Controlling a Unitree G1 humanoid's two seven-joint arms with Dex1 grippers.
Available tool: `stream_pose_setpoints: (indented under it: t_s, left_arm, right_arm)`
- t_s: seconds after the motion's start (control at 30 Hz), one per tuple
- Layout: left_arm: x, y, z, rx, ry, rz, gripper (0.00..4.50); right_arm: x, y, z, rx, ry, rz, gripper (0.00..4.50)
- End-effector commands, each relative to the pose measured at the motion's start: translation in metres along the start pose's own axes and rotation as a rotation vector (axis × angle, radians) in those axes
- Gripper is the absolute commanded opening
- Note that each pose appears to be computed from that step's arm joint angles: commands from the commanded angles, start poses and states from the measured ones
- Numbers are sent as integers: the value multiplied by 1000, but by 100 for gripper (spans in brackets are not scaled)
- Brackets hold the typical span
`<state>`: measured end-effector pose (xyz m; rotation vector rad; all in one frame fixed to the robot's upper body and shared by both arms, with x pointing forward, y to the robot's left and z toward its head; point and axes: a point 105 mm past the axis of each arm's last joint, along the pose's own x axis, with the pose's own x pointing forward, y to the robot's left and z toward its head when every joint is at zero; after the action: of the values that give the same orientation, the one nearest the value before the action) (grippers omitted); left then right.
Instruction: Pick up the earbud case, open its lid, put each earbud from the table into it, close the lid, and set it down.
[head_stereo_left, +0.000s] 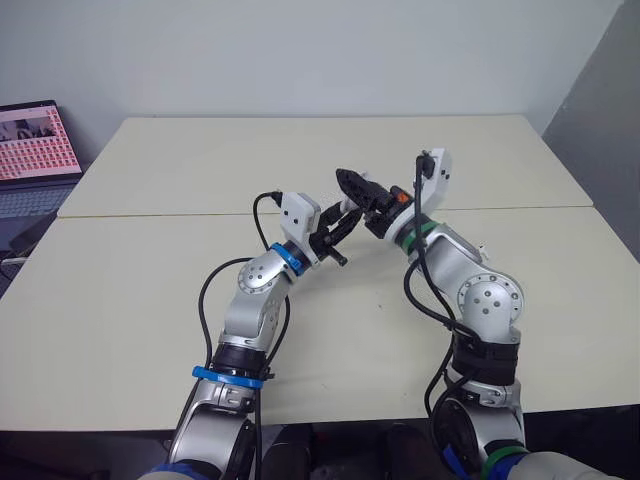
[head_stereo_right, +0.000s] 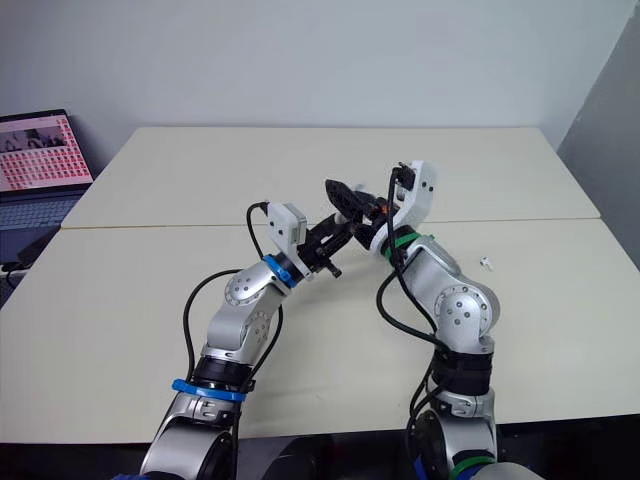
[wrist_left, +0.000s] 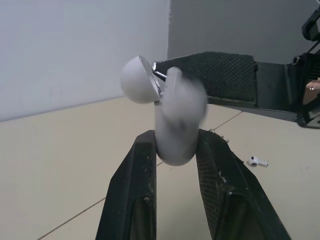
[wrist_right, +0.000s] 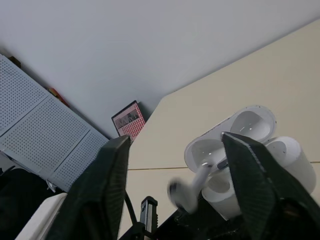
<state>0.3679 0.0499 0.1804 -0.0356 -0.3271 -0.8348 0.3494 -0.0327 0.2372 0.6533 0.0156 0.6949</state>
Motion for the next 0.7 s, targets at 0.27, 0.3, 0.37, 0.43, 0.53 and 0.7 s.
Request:
stream_pose_setpoints:
  t_s: [0.27, 0.3, 0.37, 0.43, 0.53, 0.7]
  left_arm:
    - [8, -7, 28, 39, -97, -35, 79]
    - [8, -7, 28, 39, -96, -35, 79]
    - [9, -7, 28, 39, -96, -35, 79]
    - [9, -7, 28, 38, -97, -35, 79]
    - [9, -7, 28, 38, -96, -36, 79]
    - [10, -6, 28, 41, -95, -37, 79]
  right_arm:
    - [-2, -4, 9, -8, -32, -10, 311]
    - [-2, -4, 9, -8, -33, -9, 311]
    - [-2, -3, 9, -9, -34, -8, 311]
    - [-2, -3, 10, -8, -36, -8, 311]
    - [-2, -2, 11, -9, -42, -3, 311]
    - [-2, -1, 15, -11, -55, 3, 311]
